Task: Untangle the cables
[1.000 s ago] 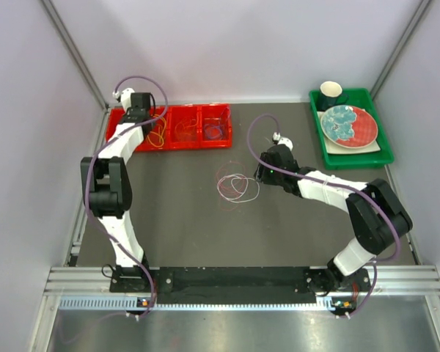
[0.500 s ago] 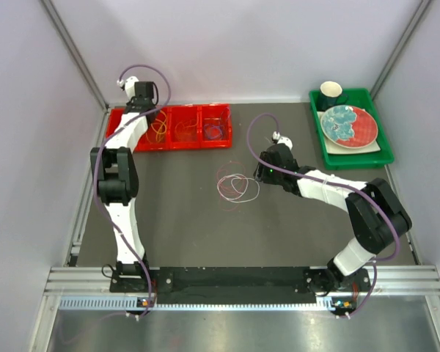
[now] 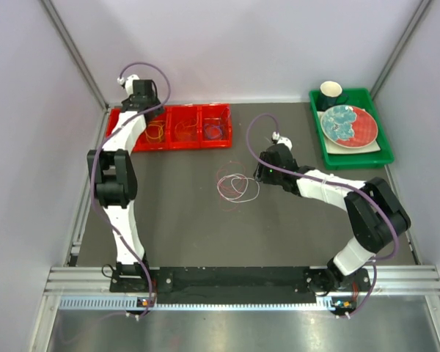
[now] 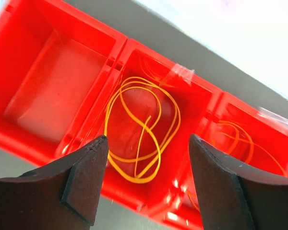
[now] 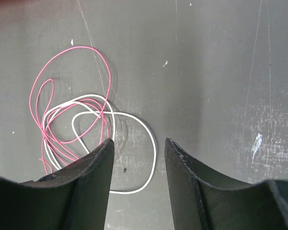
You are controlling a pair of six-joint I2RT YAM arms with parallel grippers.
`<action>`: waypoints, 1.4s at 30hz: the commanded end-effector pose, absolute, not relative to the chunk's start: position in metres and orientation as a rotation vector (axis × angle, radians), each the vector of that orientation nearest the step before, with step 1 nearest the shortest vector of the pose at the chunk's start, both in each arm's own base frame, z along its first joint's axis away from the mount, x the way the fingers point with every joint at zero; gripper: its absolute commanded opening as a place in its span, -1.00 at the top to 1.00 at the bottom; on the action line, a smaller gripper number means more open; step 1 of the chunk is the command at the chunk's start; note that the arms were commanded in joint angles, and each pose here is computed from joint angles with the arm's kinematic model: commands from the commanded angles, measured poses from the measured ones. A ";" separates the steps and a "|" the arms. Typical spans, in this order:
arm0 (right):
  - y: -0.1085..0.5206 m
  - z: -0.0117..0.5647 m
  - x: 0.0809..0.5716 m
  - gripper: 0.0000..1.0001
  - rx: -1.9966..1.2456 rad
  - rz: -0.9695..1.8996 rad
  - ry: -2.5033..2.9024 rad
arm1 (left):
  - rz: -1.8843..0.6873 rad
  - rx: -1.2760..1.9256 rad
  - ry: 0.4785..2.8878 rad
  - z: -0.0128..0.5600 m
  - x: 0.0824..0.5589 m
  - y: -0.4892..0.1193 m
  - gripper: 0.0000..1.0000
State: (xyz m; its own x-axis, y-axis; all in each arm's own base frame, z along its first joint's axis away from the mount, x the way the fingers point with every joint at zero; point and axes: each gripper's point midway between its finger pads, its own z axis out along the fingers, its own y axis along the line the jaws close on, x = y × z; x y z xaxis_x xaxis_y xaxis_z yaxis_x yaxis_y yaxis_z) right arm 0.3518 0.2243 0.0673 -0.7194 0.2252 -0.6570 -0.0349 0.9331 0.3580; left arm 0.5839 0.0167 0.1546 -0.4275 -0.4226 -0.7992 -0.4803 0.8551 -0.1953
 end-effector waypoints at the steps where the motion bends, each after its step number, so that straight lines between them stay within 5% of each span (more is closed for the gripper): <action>1: 0.236 0.089 0.366 0.08 0.125 0.485 2.275 | 0.023 -0.601 1.956 0.236 0.564 0.005 -0.44; 19: 0.235 0.090 0.360 0.09 0.124 0.506 2.264 | -0.266 -0.175 2.115 0.217 0.427 -0.154 -0.21; 30: 0.238 0.088 0.360 0.08 0.112 0.511 2.284 | -0.377 -0.125 2.303 0.141 0.335 -0.206 -0.09; 42: 0.239 0.086 0.360 0.09 0.111 0.511 2.293 | -0.426 -0.070 2.408 0.080 0.297 -0.247 -0.06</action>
State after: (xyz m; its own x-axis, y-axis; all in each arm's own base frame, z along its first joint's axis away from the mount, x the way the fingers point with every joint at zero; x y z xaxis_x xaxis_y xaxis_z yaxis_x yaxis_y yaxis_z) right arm 0.3502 0.2278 0.0676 -0.7265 0.2226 -0.6501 -0.0477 0.9275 0.3708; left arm 0.2959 -0.2271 0.0834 -0.7815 -0.1218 -0.6118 0.0602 0.9615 -0.2682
